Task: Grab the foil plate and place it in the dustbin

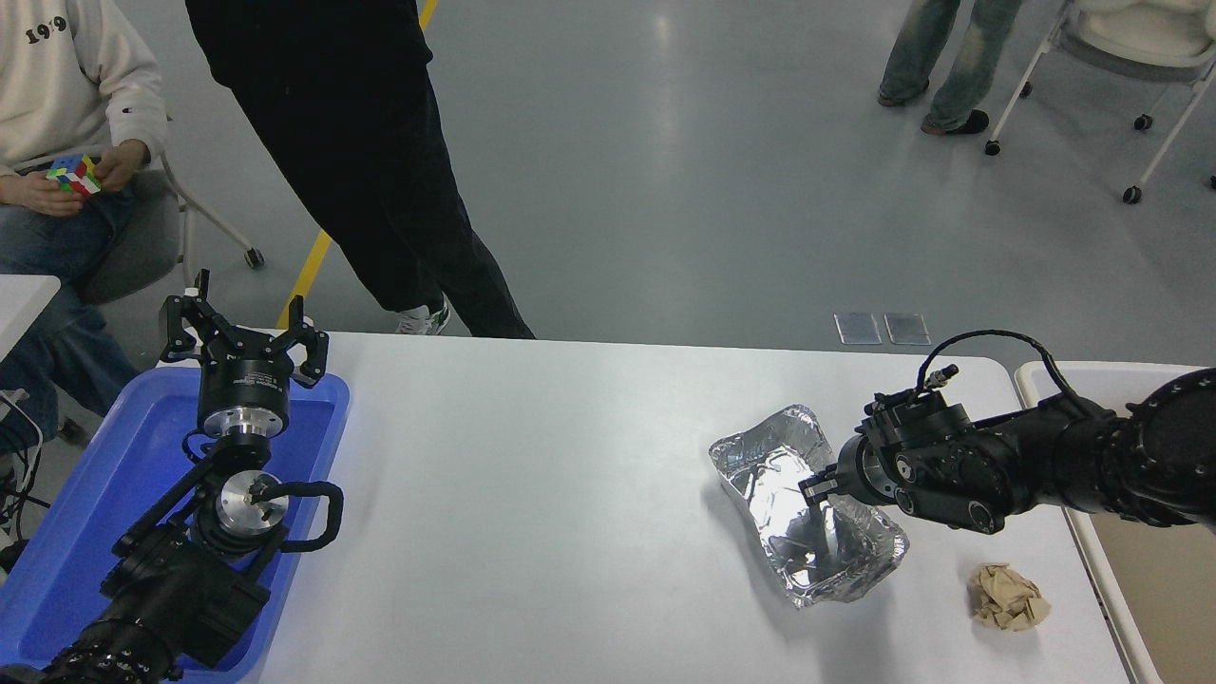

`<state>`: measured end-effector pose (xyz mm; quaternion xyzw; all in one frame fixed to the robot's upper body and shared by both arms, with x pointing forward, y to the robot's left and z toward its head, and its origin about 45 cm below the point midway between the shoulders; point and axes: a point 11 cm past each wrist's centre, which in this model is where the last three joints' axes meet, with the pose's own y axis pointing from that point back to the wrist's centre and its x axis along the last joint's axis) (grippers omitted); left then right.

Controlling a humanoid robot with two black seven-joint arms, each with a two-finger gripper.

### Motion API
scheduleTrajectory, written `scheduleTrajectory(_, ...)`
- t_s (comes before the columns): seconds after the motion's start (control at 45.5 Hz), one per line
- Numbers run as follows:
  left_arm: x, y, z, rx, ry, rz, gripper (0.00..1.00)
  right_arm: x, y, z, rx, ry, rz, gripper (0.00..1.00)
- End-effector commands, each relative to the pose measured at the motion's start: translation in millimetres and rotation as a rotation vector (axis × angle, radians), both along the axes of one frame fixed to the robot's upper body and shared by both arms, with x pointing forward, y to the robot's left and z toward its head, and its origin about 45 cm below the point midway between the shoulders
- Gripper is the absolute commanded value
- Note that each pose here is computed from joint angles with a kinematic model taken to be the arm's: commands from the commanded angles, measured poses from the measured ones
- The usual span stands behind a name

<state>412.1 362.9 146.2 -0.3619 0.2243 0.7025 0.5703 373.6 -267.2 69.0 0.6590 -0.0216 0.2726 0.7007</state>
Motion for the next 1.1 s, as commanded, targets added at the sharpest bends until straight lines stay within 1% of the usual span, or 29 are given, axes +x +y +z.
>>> scheduleTrajectory(0.0,0.0,0,0,0.0,0.0,0.0,0.99,2,-1,3,-0.001,-0.006,0.0,0.0)
scheduleTrajectory(0.33,0.0,0,0,0.0,0.0,0.0,0.99,10,2,18,0.03,-0.004,-0.012,0.0)
scheduleTrajectory(0.462,0.0,0,0,0.0,0.0,0.0,0.99,23,-7,37,0.032,-0.041,-0.032,0.0)
scheduleTrajectory(0.527,0.0,0,0,0.0,0.001,-0.001,0.99,27,-16,50,0.029,-0.036,-0.047,0.0)
scheduleTrajectory(0.637,0.0,0,0,0.0,0.001,-0.001,0.99,28,-27,76,0.032,-0.006,-0.07,0.0)
scheduleTrajectory(0.813,0.0,0,0,0.0,0.0,0.0,0.99,26,-37,129,0.069,-0.009,-0.082,0.0)
scheduleTrajectory(0.967,0.0,0,0,0.0,0.0,0.0,0.99,18,-38,197,0.092,-0.02,-0.061,0.0)
scheduleTrajectory(1.077,0.0,0,0,0.0,0.0,0.0,0.99,15,-40,253,0.062,-0.033,-0.043,0.0)
